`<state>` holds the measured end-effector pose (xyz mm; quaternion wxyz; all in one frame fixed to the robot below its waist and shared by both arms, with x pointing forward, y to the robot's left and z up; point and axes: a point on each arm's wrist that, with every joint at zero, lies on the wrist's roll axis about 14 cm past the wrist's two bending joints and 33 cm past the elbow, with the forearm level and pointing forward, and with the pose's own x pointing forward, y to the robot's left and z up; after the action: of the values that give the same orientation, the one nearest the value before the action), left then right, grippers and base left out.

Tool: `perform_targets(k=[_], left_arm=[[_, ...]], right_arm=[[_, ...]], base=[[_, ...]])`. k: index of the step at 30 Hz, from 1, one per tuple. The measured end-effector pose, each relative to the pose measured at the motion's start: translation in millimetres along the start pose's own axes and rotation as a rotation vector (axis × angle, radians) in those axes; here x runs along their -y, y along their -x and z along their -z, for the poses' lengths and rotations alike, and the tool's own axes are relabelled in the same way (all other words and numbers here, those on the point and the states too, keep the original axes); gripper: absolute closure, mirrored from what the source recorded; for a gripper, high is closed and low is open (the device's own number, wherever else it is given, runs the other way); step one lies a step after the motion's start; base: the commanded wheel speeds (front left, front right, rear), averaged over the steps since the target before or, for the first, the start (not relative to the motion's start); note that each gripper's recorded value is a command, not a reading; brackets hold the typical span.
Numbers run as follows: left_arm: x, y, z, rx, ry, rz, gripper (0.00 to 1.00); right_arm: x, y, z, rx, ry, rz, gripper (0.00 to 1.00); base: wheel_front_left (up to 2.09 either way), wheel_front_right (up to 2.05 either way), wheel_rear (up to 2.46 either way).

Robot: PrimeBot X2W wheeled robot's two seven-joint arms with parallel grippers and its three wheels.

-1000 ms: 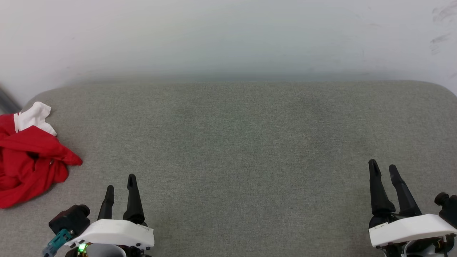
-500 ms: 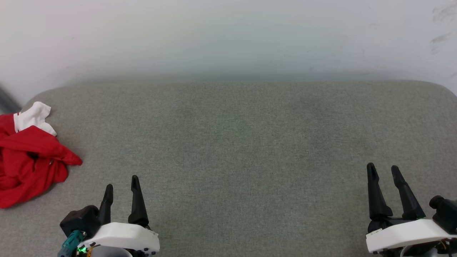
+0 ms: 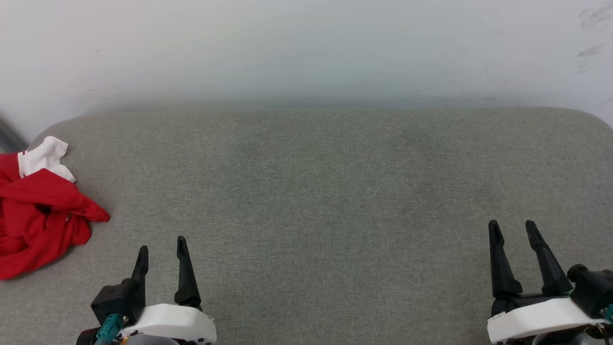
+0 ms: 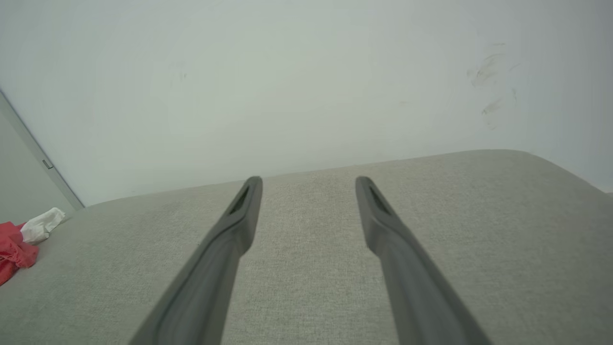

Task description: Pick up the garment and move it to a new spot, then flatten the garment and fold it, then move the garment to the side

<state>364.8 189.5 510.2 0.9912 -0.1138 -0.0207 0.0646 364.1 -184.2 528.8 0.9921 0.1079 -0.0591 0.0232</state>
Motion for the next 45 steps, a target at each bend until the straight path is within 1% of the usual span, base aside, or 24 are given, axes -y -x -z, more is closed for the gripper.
perform_targets(k=[2,14,29,39,45], left_arm=[[1,0,-1,0.01,-0.027,0.005,0.0],[7,2,-1,0.029,-0.09,0.043,0.0],[10,6,2,0.048,-0.179,0.07,0.0],[10,7,2,0.059,-0.23,0.08,0.0],[8,7,4,0.055,-0.226,0.078,0.0]], right_arm=[[-1,1,-1,0.006,0.028,-0.007,0.0],[-5,2,-5,0.025,0.102,-0.025,0.0],[-6,6,-2,0.027,0.174,-0.04,0.0],[-5,9,0,0.027,0.212,-0.041,0.0],[-2,10,4,0.014,0.193,-0.032,0.0]], base=[[0.0,0.0,0.0],[0.0,0.0,0.0],[0.0,0.0,0.0],[0.0,0.0,0.0],[0.0,0.0,0.0]])
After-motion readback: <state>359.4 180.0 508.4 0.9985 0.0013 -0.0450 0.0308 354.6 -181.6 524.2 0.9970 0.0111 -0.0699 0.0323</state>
